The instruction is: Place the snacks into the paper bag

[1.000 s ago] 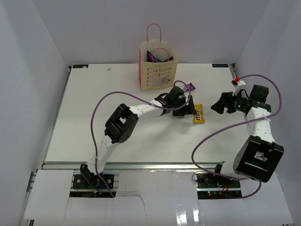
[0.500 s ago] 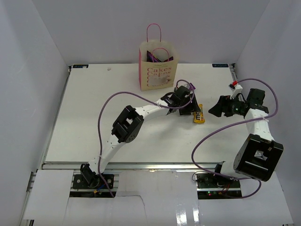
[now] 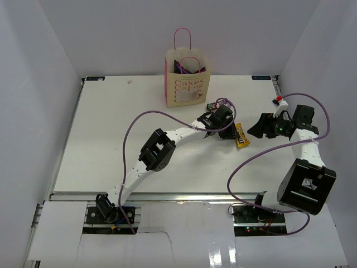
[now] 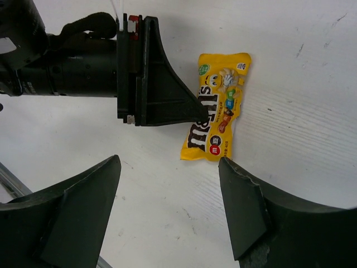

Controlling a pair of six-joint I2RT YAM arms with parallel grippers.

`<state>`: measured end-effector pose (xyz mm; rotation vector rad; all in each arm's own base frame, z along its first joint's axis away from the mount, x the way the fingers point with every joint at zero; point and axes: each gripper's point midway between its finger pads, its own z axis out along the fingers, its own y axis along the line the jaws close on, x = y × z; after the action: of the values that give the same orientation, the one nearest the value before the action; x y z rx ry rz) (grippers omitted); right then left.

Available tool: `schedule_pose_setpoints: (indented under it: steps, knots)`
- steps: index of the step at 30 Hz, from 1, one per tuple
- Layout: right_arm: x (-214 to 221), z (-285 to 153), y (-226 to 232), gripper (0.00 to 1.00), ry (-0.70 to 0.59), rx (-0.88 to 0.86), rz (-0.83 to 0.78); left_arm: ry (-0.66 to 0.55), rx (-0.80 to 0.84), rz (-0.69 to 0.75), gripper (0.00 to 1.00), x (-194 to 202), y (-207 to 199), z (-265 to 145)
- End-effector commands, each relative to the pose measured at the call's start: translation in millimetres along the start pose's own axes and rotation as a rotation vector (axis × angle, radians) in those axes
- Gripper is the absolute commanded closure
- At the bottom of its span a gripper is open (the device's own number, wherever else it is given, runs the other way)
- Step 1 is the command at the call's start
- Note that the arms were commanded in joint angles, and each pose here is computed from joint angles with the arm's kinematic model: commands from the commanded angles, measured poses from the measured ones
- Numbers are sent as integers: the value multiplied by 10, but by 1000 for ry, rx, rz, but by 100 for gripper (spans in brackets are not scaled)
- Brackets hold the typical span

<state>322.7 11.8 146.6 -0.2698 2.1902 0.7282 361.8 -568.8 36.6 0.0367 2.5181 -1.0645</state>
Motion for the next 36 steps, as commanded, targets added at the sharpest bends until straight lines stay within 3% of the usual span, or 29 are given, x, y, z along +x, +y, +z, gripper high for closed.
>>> schedule_pose_setpoints:
  steps: [1, 3, 8, 12, 15, 16, 18, 22, 25, 29, 34, 36]
  knots:
    - [-59, -24, 19, 23, -13, 2, -6, 116, -97, 8, 67, 390, 323, 97]
    - [-16, -24, 29, 24, -8, 2, -2, 123, -72, 26, 78, 391, 277, 97]
    - [2, -42, 38, 24, -4, 7, -16, 70, 39, 156, 93, 235, 35, 3]
    - [34, -54, 29, 24, 6, 16, -33, -60, 138, 400, 98, -69, -310, -480]
    - [34, -54, 27, 24, 6, 16, -37, -100, 111, 558, 100, -91, -124, -734]
    - [16, -58, 27, 24, 3, 17, -39, -155, 142, 599, 100, -230, -310, -1030]
    - [2, -54, 24, 24, 1, 15, -39, -168, 131, 689, 100, -193, -157, -1215]
    - [-25, -36, -4, 24, 4, 12, -34, -296, 188, 848, 100, -442, -480, -1982]
    - [-10, -16, -38, 25, 15, 15, -25, -360, 153, 925, 100, -597, -545, -2307]
    - [-1, 13, -87, 26, 25, 22, -21, -511, 106, 918, 100, -1127, -679, -2929]
    - [17, 75, -124, 27, 47, 33, -34, -776, 128, 823, 100, -2117, -831, -3732]
    - [15, 94, -113, 27, 53, 30, -43, -841, 100, 784, 100, -2461, -724, -3851]
